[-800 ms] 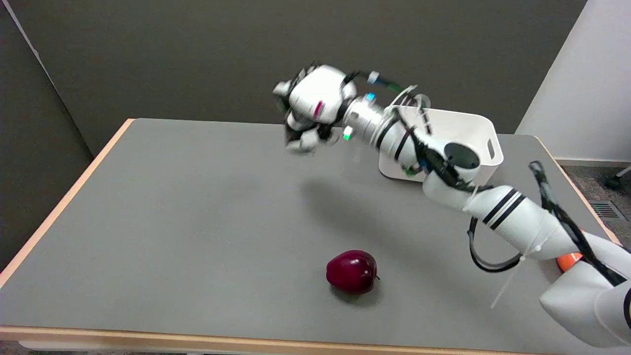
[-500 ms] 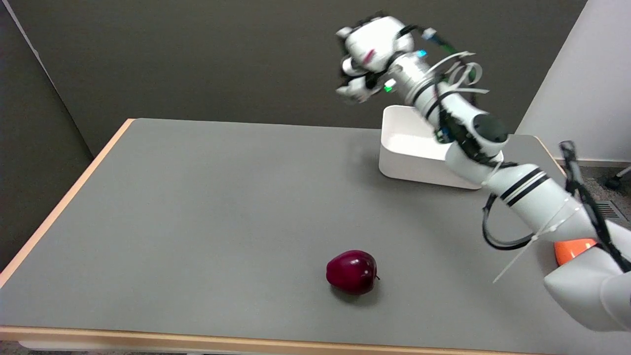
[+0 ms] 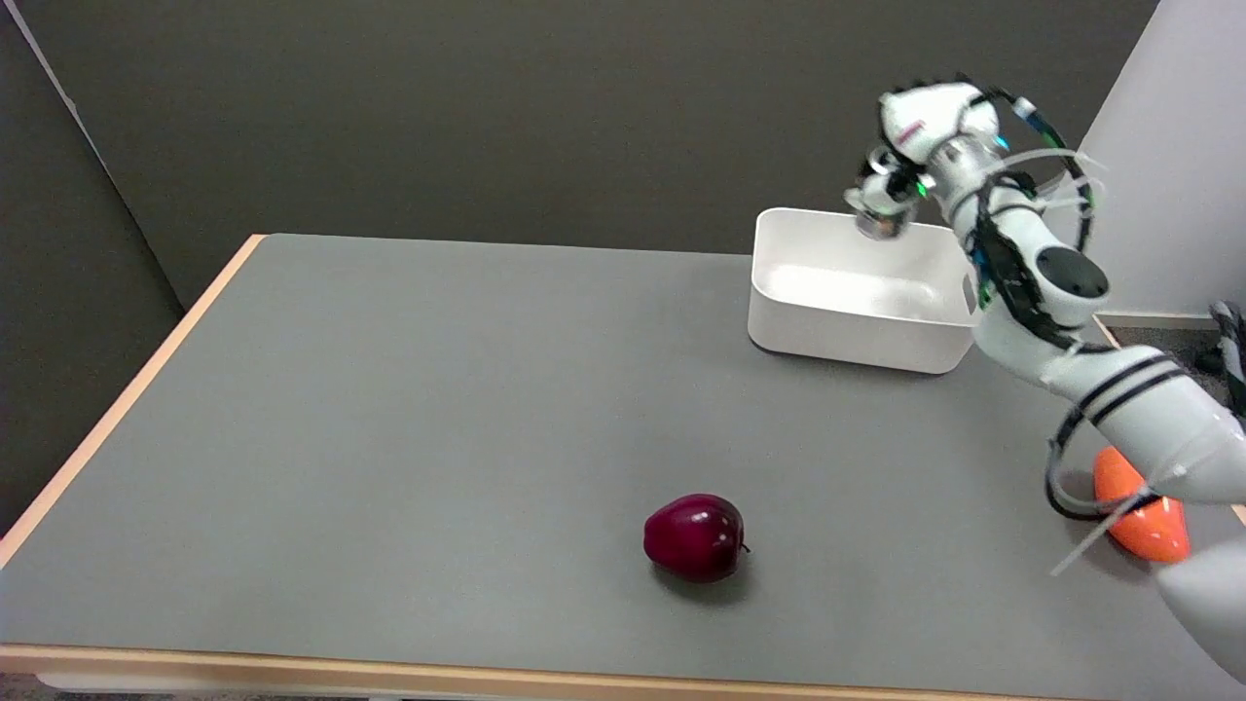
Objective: Place the black can into the white box.
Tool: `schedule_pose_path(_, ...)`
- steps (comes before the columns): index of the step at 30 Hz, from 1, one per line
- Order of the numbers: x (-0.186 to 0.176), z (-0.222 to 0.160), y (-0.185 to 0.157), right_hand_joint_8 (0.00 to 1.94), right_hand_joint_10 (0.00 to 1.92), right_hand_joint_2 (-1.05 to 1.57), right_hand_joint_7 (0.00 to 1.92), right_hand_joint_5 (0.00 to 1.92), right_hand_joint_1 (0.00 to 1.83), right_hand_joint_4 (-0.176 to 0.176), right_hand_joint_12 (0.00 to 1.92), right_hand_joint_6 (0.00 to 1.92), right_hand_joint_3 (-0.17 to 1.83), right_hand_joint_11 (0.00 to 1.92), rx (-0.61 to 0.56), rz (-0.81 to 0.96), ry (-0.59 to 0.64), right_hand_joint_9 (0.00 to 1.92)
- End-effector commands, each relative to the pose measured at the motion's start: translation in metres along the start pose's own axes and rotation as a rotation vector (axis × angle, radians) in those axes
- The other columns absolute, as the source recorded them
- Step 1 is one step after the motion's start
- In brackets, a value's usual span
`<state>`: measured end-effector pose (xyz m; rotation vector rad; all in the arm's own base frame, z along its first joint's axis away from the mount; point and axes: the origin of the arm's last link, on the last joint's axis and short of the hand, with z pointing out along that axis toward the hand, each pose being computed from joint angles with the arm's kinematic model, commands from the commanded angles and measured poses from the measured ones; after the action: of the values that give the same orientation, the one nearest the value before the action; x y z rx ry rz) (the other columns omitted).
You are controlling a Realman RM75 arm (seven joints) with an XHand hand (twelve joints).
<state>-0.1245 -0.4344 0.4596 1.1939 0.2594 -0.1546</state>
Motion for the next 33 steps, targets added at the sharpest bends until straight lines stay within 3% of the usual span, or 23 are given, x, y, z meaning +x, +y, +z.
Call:
schedule_pose_path(1,-0.058,-0.035,0.039,1.41,1.32,1.11,0.89,0.59,1.21,-0.176,1.66,1.45,0.30,0.60,-0.113,-0.054,-0.145,0.78)
schedule_pose_path(6,-0.058,-0.025,0.033,1.40,1.32,1.13,0.88,0.57,1.20,-0.176,1.61,1.46,0.26,0.61,-0.092,0.130,-0.160,0.78)
schedule_pose_path(7,-0.058,-0.023,0.031,1.22,1.22,1.05,0.78,0.48,1.06,-0.127,1.54,1.27,0.36,0.53,-0.069,0.160,-0.151,0.70)
schedule_pose_path(8,-0.056,-0.020,0.029,0.74,0.97,0.79,0.54,0.27,0.69,0.008,1.37,0.73,0.71,0.31,-0.046,0.180,-0.142,0.50)
schedule_pose_path(9,-0.055,-0.019,0.029,0.40,0.77,0.61,0.33,0.11,0.41,0.100,1.23,0.33,0.96,0.15,-0.039,0.191,-0.137,0.32)
schedule_pose_path(11,-0.052,-0.016,0.025,0.26,0.57,0.52,0.09,0.05,0.25,0.090,1.08,0.13,0.95,0.06,-0.027,0.201,-0.127,0.09)
schedule_pose_path(16,-0.047,-0.012,0.024,0.13,0.45,0.51,0.01,0.00,0.18,0.079,1.02,0.13,0.94,0.01,-0.030,0.288,-0.121,0.00)
schedule_pose_path(21,-0.074,-0.016,0.052,0.00,0.22,0.46,0.00,0.00,0.14,0.080,0.97,0.00,0.87,0.00,-0.119,0.813,-0.153,0.00)
schedule_pose_path(23,-0.089,-0.022,0.065,0.00,0.04,0.48,0.00,0.00,0.18,0.076,0.72,0.00,0.87,0.00,-0.166,1.012,-0.158,0.00)
schedule_pose_path(26,-0.114,-0.036,0.084,0.00,0.00,0.63,0.00,0.00,0.28,0.075,0.23,0.00,0.71,0.00,-0.255,1.295,-0.159,0.00)
schedule_pose_path(28,-0.127,-0.045,0.092,0.00,0.00,0.69,0.00,0.00,0.30,0.069,0.14,0.00,0.74,0.00,-0.291,1.377,-0.158,0.00)
schedule_pose_path(30,-0.145,-0.056,0.095,0.00,0.00,0.69,0.00,0.00,0.30,0.068,0.16,0.00,0.75,0.00,-0.314,1.546,-0.158,0.00)
schedule_pose_path(32,-0.158,-0.064,0.100,0.00,0.00,0.67,0.00,0.00,0.37,0.053,0.24,0.00,0.99,0.00,-0.287,1.746,-0.119,0.00)
schedule_pose_path(33,-0.166,-0.070,0.101,0.00,0.00,0.67,0.00,0.00,0.37,0.054,0.26,0.00,1.00,0.00,-0.257,1.854,-0.087,0.00)
